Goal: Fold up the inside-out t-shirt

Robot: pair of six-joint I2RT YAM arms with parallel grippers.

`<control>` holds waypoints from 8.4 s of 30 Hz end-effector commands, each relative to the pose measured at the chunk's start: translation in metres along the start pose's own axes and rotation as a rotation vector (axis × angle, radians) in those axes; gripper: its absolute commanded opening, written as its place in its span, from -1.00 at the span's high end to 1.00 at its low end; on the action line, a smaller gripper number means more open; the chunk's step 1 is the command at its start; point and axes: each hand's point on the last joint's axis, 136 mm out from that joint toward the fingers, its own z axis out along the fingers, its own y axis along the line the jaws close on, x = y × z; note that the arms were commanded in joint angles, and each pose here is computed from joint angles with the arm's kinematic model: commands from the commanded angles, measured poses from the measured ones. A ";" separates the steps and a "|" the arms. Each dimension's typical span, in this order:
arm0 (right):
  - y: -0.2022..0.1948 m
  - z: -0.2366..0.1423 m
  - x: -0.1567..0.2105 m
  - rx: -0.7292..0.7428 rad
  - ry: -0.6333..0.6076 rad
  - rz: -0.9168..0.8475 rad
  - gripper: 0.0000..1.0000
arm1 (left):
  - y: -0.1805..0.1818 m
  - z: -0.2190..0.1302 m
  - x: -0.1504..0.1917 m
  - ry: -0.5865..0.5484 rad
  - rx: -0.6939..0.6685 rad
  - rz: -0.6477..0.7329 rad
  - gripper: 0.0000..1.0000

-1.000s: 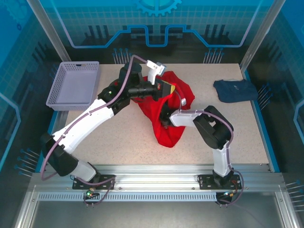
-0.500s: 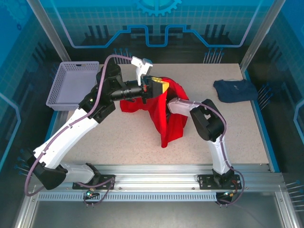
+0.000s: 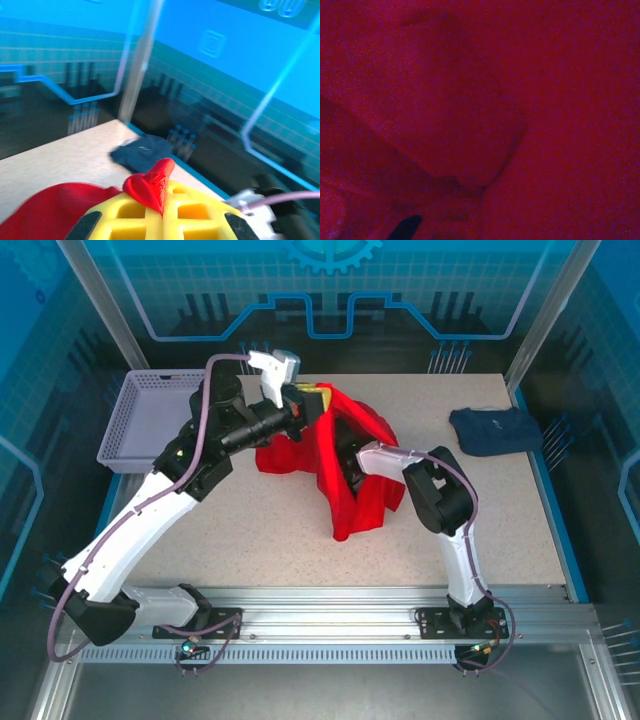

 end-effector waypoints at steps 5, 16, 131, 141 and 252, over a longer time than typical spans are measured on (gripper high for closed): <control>0.015 -0.048 0.015 -0.131 0.012 -0.065 1.00 | 0.157 -0.037 -0.007 -0.058 -0.589 -0.029 1.00; 0.051 -0.203 -0.088 -0.434 -0.473 -0.094 1.00 | 0.295 0.024 0.160 0.367 -0.775 -0.251 1.00; -0.043 -0.331 -0.157 0.084 -0.681 -0.280 1.00 | 0.019 -0.006 0.137 0.041 0.215 0.122 0.98; -0.019 -0.313 -0.114 -0.137 -0.718 -0.429 1.00 | 0.151 -0.044 0.124 -0.074 -0.577 0.025 1.00; 0.076 -0.184 0.151 -0.519 -0.148 -0.066 0.59 | 0.076 0.054 0.334 0.749 -0.136 -0.374 -0.36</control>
